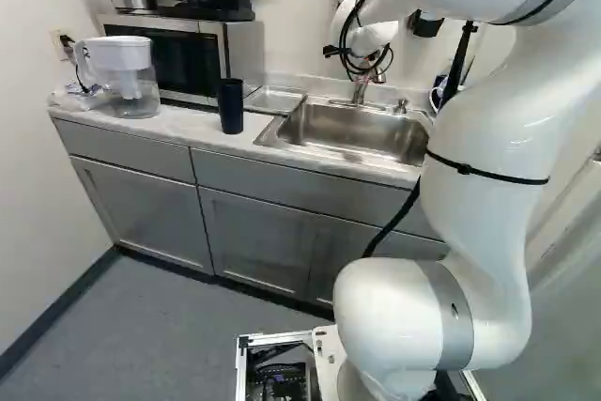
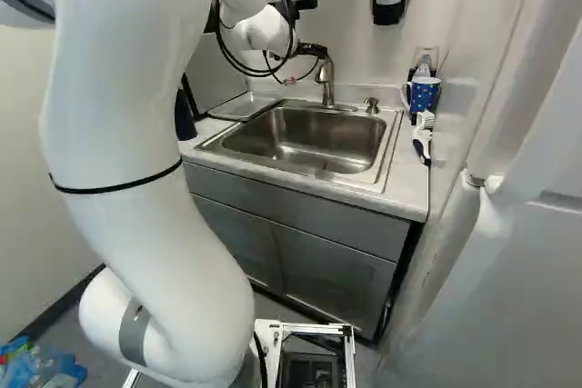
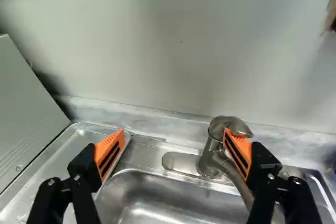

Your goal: Rinse the cup and place it in the tray

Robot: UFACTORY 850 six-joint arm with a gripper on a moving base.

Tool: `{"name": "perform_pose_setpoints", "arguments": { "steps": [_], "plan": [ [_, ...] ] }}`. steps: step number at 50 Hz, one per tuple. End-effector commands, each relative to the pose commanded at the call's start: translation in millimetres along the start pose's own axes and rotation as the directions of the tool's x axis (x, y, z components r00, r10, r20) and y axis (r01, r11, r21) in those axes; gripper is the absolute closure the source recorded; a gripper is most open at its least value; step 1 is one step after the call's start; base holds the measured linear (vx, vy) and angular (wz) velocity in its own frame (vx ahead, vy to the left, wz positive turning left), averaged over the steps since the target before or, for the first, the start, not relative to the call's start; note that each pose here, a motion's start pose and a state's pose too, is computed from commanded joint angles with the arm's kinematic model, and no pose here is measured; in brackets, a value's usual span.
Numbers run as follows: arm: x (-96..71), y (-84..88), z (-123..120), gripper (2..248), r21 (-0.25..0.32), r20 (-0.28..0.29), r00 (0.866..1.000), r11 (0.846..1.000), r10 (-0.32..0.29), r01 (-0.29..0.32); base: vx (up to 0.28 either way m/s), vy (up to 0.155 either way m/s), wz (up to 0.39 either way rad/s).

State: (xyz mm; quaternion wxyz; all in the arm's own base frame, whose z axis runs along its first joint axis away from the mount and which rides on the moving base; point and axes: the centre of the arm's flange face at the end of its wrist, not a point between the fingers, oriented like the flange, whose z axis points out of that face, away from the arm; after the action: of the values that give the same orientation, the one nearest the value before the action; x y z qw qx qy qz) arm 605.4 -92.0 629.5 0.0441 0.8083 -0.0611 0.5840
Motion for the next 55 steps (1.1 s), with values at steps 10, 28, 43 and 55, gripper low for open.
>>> {"name": "perform_pose_setpoints", "arguments": {
  "steps": [10, 28, 43, 55],
  "plan": [
    [0.3, 3.0, 1, 3, -0.005, -0.002, 1.0, 1.0, 0.002, -0.002, 0.0, 0.0, 0.0],
    [6.6, 4.8, 3, 3, -0.007, -0.064, 0.998, 1.0, 0.002, -0.002, 0.0, 0.0, 0.0],
    [13.6, 5.8, 10, 3, -0.009, -0.125, 0.992, 1.0, 0.002, -0.003, 0.0, 0.0, 0.0],
    [14.5, 7.5, 12, 3, -0.011, -0.129, 0.992, 1.0, 0.002, -0.004, 0.0, 0.0, 0.0]
  ]
}}
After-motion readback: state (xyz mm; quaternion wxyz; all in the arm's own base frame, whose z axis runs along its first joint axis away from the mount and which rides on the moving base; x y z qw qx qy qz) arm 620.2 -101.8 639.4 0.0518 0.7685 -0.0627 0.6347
